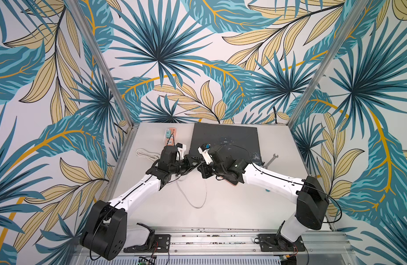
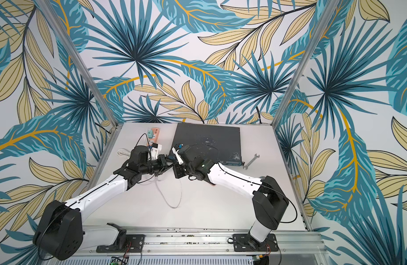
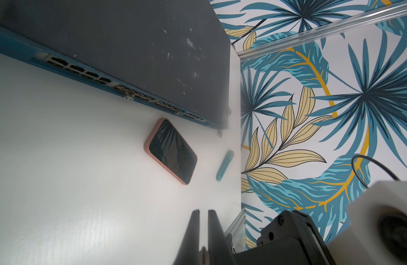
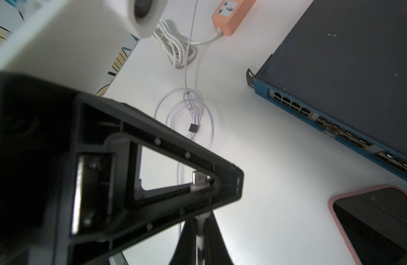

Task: Plug the charging cable into the phone
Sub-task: Pick up the charging cable from the center of the board.

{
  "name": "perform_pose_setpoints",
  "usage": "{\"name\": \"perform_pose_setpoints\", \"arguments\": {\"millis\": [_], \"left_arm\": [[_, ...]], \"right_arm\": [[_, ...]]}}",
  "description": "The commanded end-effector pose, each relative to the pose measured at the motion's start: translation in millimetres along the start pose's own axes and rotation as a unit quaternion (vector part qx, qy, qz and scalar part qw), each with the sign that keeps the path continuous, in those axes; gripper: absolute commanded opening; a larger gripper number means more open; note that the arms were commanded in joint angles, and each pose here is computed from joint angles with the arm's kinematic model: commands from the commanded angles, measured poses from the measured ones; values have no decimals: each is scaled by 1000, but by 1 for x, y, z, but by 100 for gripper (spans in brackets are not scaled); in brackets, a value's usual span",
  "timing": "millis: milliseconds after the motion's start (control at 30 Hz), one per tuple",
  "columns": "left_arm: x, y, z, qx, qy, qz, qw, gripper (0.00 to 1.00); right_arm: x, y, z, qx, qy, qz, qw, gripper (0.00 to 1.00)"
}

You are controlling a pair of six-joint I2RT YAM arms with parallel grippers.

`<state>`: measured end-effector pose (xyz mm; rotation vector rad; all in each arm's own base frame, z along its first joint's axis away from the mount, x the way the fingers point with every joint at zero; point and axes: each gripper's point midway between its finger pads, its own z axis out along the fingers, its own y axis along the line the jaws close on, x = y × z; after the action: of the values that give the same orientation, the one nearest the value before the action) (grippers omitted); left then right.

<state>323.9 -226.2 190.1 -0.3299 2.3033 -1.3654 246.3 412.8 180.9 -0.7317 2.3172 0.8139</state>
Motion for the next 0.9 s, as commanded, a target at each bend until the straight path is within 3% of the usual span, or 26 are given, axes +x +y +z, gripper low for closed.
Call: {"name": "perform_pose_setpoints", "arguments": {"millis": [0, 33, 67, 133, 167, 400, 600, 867], "left_arm": [[-5, -16, -3, 14, 1, 18, 1000, 30], [-6, -15, -4, 7, -2, 19, 1000, 55], [-7, -13, -5, -4, -3, 20, 1000, 72], [-9, -10, -9, -26, -8, 28, 999, 97], [-11, -8, -11, -43, -12, 31, 999, 100], [7, 8, -5, -137, 20, 38, 990, 100], [33, 16, 33, -200, 69, 24, 977, 100], [52, 17, 91, -286, 121, 1, 951, 100]], "right_arm": [[0, -13, 2, 27, 2, 13, 1000, 0], [0, -17, -2, 34, 0, 19, 999, 0], [2, -21, -6, 42, -4, 28, 999, 0], [8, -35, -18, 61, -13, 53, 997, 0], [13, -42, -25, 71, -19, 68, 995, 0], [64, -79, -52, 116, -33, 155, 981, 0], [91, -97, -72, 128, -57, 223, 965, 0], [102, -103, -86, 106, -100, 264, 953, 0]]}}
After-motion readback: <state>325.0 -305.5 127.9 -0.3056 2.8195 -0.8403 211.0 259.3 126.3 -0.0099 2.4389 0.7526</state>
